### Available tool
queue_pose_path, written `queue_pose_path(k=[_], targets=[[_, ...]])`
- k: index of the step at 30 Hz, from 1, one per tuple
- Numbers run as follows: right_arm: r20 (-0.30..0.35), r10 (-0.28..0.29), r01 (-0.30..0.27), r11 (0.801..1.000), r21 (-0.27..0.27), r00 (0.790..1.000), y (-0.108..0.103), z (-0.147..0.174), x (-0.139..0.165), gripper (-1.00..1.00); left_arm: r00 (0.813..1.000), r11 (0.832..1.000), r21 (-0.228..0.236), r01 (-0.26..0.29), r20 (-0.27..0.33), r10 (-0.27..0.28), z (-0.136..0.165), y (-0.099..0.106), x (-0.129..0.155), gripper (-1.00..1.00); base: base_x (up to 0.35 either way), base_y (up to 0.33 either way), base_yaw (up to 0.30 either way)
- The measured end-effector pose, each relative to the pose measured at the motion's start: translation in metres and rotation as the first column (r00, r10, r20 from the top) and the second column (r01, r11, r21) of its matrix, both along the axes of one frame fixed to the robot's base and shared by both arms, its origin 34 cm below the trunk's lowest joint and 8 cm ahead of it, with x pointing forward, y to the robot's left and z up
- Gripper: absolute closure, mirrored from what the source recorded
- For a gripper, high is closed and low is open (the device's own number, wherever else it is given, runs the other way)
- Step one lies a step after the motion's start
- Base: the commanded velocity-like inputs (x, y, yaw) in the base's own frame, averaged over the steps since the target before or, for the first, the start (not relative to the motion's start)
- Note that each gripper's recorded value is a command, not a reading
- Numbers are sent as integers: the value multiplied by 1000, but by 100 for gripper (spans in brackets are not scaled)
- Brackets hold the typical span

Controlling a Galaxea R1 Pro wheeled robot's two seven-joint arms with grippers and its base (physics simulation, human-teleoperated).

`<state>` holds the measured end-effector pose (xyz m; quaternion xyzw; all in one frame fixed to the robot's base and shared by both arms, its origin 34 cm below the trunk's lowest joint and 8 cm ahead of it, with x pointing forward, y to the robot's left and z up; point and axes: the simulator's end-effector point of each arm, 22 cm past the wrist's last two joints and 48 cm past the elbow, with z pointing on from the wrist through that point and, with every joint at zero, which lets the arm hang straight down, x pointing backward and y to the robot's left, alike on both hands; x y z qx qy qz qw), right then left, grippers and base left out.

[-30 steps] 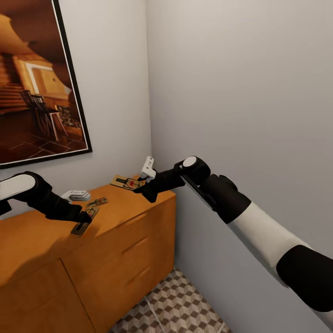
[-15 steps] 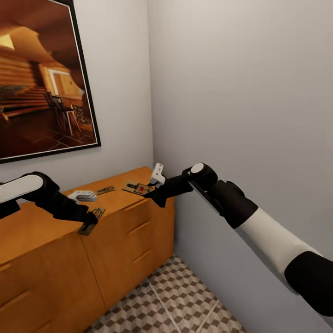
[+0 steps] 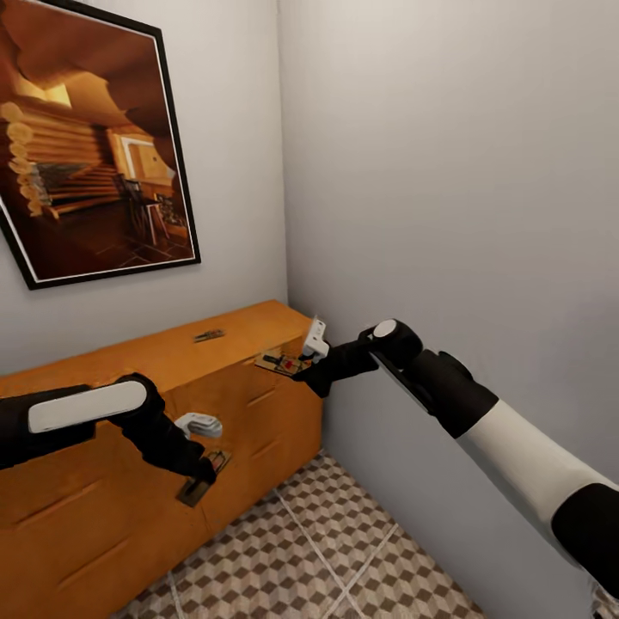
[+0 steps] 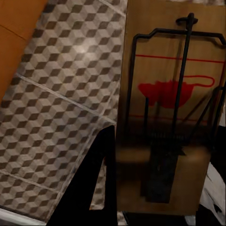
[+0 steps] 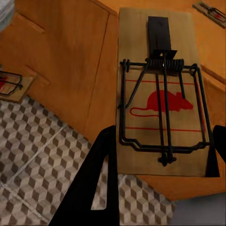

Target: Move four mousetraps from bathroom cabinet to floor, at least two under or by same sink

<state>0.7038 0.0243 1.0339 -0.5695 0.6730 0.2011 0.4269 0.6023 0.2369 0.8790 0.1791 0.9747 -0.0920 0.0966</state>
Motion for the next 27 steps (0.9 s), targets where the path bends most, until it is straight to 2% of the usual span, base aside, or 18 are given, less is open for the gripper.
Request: queue_pose_path(k=[3,7,9,13,14,16,18,21,22,24,26,27], targets=[[-19,-9,9,1000,-2,1000,-1,-13,-2,100,999,999,-33,16,-49,-18,-35,-25,-23,100,-334,0,0],[-71,-24,23,1000,-9,997,-4,-43,-10,100,997,999,-29,43,-62,-45,-75,-50,-46,100,-334,0,0],[-116,-48,44,998,-37,992,-10,-80,-18,100,996,998,-22,55,-66,-57,-109,-68,-70,100,-334,0,0],[-155,-108,91,989,-114,982,-26,-137,-26,100,995,998,-35,58,-83,-60,-152,-96,-103,100,-334,0,0],[-180,-141,115,982,-151,973,-36,-164,-30,100,993,998,-42,51,-100,-55,-171,-108,-119,100,-334,0,0],[-219,-199,155,967,-202,955,-52,-204,-37,100,994,999,-32,26,-109,-29,-201,-117,-133,100,-334,0,0],[-249,-253,192,950,-246,935,-68,-235,-42,100,995,1000,-3,2,-102,-2,-226,-117,-139,100,-334,0,0],[-295,-362,255,904,-344,885,-105,-298,-57,100,997,996,88,-27,-68,33,-279,-101,-151,100,-333,0,0],[-309,-390,266,889,-373,867,-118,-319,-65,100,998,994,105,-34,-54,40,-293,-99,-154,100,-330,0,0],[-333,-426,274,867,-417,841,-142,-360,-84,100,998,993,107,-46,-41,50,-317,-102,-163,100,-326,0,0],[-365,-445,263,853,-451,817,-175,-416,-119,100,996,994,79,-74,-48,78,-346,-101,-179,100,-307,0,0],[-373,-445,257,852,-456,814,-186,-432,-131,100,995,993,69,-91,-41,94,-354,-97,-181,100,-300,0,0]])
